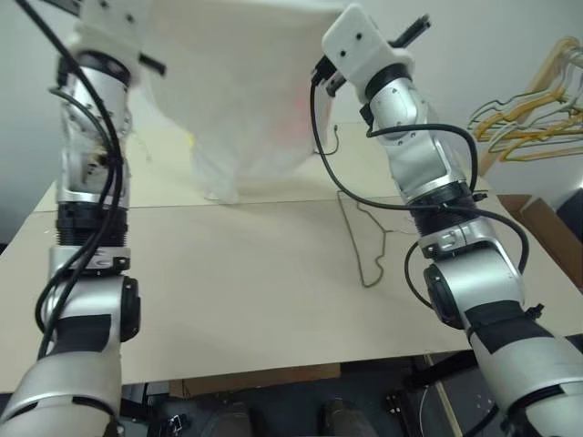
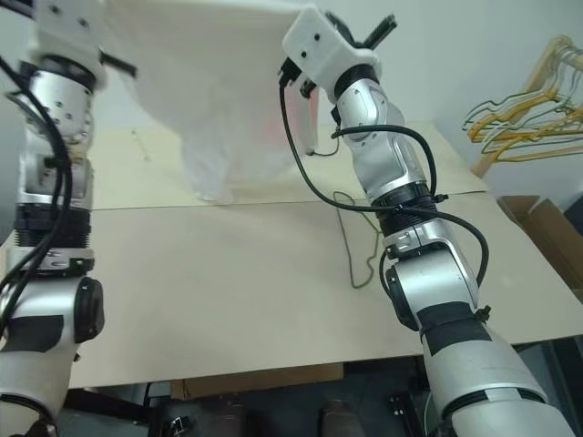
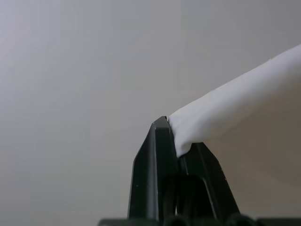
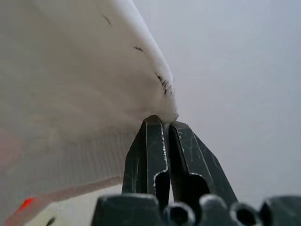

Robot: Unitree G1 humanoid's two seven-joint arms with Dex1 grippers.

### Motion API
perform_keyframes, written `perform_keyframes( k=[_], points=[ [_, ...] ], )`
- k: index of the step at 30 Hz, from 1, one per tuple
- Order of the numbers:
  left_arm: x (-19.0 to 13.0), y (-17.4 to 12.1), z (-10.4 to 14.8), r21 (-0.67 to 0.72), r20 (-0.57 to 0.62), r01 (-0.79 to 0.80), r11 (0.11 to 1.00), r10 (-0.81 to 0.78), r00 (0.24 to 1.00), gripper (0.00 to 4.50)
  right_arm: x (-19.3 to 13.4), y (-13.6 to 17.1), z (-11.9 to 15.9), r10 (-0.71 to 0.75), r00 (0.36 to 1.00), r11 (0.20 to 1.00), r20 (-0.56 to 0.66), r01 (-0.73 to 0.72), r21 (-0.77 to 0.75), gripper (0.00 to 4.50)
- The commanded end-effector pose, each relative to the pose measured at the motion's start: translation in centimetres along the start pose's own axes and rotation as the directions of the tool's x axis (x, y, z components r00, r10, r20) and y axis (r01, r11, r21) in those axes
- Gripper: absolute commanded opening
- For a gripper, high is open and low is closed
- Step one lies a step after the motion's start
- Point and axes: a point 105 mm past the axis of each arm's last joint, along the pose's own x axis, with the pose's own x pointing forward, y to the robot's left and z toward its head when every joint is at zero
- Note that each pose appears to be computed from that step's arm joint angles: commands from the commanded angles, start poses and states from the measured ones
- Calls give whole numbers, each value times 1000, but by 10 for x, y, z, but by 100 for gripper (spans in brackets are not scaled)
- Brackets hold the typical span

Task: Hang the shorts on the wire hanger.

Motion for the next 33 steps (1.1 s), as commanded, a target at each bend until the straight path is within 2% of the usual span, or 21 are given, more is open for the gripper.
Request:
perform_keyframes(
  k=[1,4,6,8,11,15,17,21,23,25,27,29,33],
  points=[
    [-19,16,-10,55,-10,43,998,-42,999,1,-21,17,-16,81,997,996,-17,-81,-28,0],
    [-46,6,-26,88,-54,184,979,-180,982,1,-45,49,-26,212,977,976,-24,-213,-44,0],
    [-74,-6,-42,67,-118,338,939,-329,937,1,-66,77,-31,337,941,937,-17,-337,-93,0],
    [-110,-20,-61,20,-215,520,854,-504,837,1,-87,102,-34,451,893,885,-2,-447,-130,0],
    [-173,-36,-85,-20,-354,748,664,-704,616,1,-118,132,-42,607,795,779,1,-594,-198,0],
    [-248,-42,-97,-157,-438,887,435,-836,332,1,-163,154,-45,801,599,584,7,-778,-232,0],
    [-277,-41,-101,-230,-472,907,353,-855,213,1,-182,155,-42,867,498,489,16,-845,-218,0],
    [-322,-37,-91,-310,-473,944,114,-880,-49,1,-230,155,-34,977,215,209,7,-944,-256,0],
    [-334,-31,-82,-366,-466,930,28,-871,-157,1,-237,153,-27,984,177,177,22,-949,-261,0],
    [-342,-25,-74,-401,-469,915,-52,-846,-254,1,-236,154,-23,982,183,186,36,-947,-261,0],
    [-349,-21,-66,-427,-465,894,-134,-816,-344,1,-241,155,-24,990,141,140,17,-949,-282,0],
    [-352,-21,-62,-434,-460,886,-161,-806,-372,1,-246,154,-26,994,107,102,-1,-951,-293,0],
    [-352,-29,-55,-462,-415,871,-167,-827,-379,1,-248,155,-28,993,117,108,-24,-967,-231,0]
  ],
)
